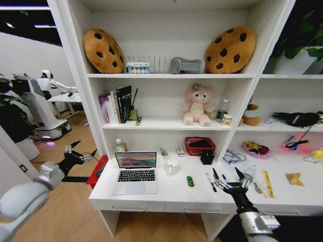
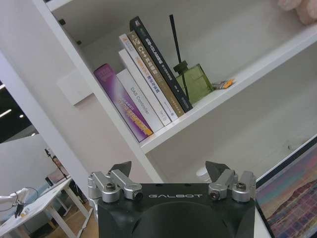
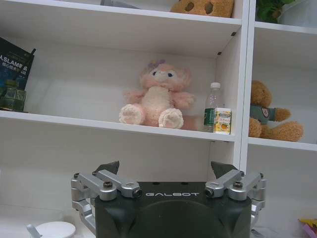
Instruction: Organize the objects on the table.
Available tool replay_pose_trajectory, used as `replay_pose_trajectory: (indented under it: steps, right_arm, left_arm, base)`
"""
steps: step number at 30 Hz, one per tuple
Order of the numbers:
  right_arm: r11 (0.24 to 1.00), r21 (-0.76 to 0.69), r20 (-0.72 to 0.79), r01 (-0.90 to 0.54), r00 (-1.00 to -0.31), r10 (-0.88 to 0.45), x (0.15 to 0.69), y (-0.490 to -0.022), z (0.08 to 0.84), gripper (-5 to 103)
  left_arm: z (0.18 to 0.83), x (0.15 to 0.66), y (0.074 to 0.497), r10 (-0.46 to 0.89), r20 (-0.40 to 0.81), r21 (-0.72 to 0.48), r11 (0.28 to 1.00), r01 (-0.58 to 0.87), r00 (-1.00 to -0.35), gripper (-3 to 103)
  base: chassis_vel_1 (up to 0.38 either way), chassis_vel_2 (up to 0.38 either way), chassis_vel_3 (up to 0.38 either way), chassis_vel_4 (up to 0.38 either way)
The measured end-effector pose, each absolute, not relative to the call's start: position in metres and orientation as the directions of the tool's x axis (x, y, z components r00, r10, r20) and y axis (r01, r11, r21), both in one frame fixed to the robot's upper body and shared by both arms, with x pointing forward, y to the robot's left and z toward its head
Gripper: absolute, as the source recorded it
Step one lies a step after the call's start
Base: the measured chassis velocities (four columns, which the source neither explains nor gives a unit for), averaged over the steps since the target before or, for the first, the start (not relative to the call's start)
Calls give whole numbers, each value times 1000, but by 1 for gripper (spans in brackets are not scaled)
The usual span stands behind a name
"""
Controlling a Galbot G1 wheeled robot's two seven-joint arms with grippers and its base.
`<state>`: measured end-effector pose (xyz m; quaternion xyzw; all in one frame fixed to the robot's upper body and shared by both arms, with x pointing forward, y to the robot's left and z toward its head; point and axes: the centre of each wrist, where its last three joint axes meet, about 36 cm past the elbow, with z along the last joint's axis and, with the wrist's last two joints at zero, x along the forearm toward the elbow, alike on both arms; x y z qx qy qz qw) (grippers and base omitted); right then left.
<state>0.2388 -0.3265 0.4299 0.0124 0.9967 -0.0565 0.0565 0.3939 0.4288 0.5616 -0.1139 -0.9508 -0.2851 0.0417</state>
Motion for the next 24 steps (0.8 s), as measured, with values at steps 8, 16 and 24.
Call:
replay_pose_trajectory:
  steps: [8,16,24]
  right_arm:
    - [992,-122,-112,43,-993,30,246,-333,427,100]
    - [990,-125,-103,70,-993,57,242,-338,423,100]
    - [988,-123,-108,92,-991,78,239,-342,421,100]
  left_arm:
    - [552,442,423,255,200,548,772,323,-946,60]
    - [539,486,381,352,222,528,741,416,-909,28]
    - [535,509,351,415,234,521,710,474,-879,7]
  base:
    - [0,0,0,0]
    - [0,0,0,0]
    - [0,0,0,0]
